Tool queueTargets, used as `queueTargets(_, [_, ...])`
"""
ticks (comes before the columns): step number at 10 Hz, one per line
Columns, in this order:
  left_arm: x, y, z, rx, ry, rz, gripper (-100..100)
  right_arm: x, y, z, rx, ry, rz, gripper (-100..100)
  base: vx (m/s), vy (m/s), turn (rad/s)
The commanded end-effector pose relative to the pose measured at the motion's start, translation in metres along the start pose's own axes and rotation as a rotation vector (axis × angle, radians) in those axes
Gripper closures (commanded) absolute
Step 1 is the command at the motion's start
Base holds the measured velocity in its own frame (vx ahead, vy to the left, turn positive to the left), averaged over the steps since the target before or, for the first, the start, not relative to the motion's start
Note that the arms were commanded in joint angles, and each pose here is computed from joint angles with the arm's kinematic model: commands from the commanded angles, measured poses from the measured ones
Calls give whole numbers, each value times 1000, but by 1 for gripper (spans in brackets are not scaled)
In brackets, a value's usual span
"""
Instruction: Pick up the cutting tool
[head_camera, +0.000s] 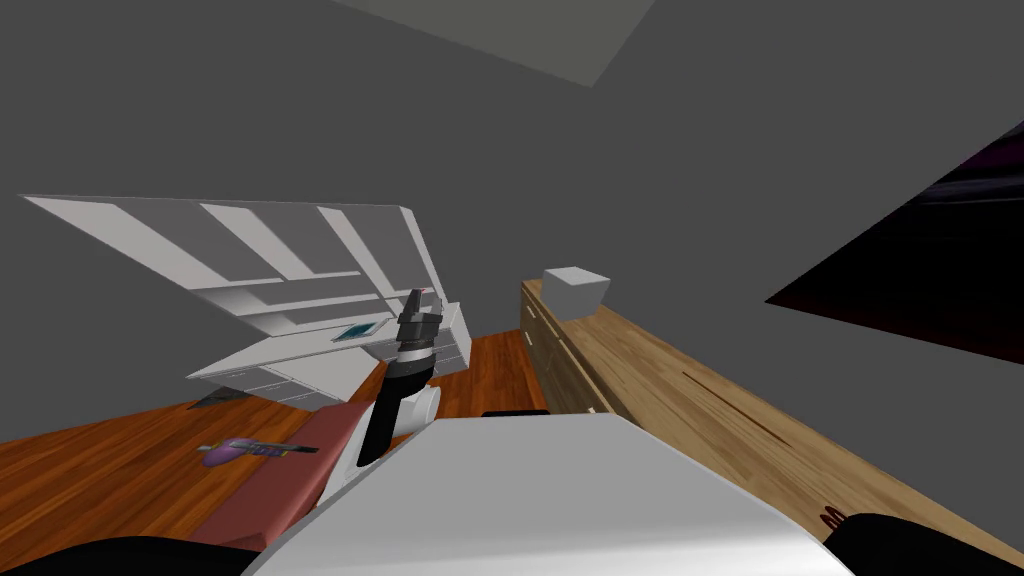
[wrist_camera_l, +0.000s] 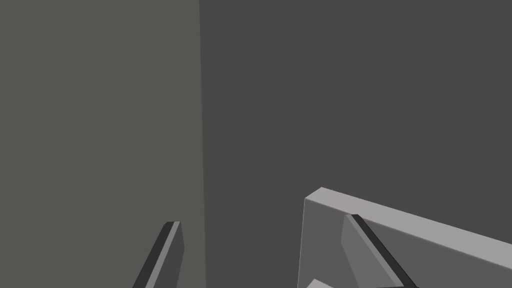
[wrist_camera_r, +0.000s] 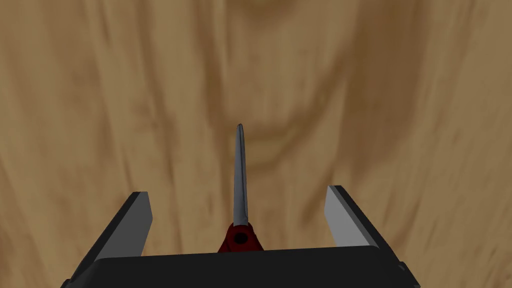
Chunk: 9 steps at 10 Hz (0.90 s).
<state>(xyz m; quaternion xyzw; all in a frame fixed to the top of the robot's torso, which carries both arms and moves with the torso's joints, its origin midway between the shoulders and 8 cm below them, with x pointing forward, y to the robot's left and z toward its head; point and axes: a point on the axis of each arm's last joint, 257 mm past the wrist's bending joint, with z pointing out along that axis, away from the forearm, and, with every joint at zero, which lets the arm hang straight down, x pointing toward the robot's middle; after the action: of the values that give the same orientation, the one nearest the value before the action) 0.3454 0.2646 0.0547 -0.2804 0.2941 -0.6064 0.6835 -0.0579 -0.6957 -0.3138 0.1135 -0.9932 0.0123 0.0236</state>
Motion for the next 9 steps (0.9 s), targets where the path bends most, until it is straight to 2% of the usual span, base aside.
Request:
queueTargets(1, [0,0,0,0,0,0,0,8,5,10,0,-3,9,-100,5,-24,57])
queueTargets(2, [0,0,0,0,0,0,0,6,5,6,-1,-1,7,-100,2,-11,9])
queueTargets(3, [0,0,0,0,0,0,0,7,5,7,1,-2,6,100,0,0,0])
queueTargets(7, [0,0,0,0,0,0,0,7,6,7,-1,-1,6,100,0,0,0])
queueTargets(8, [0,0,0,0,0,0,0,7,6,7,-1,-1,6,0,0,0,0])
queueTargets(9, [0,0,0,0,0,0,0,-5,-4,-4,1,2,-5,100,-9,17,-88])
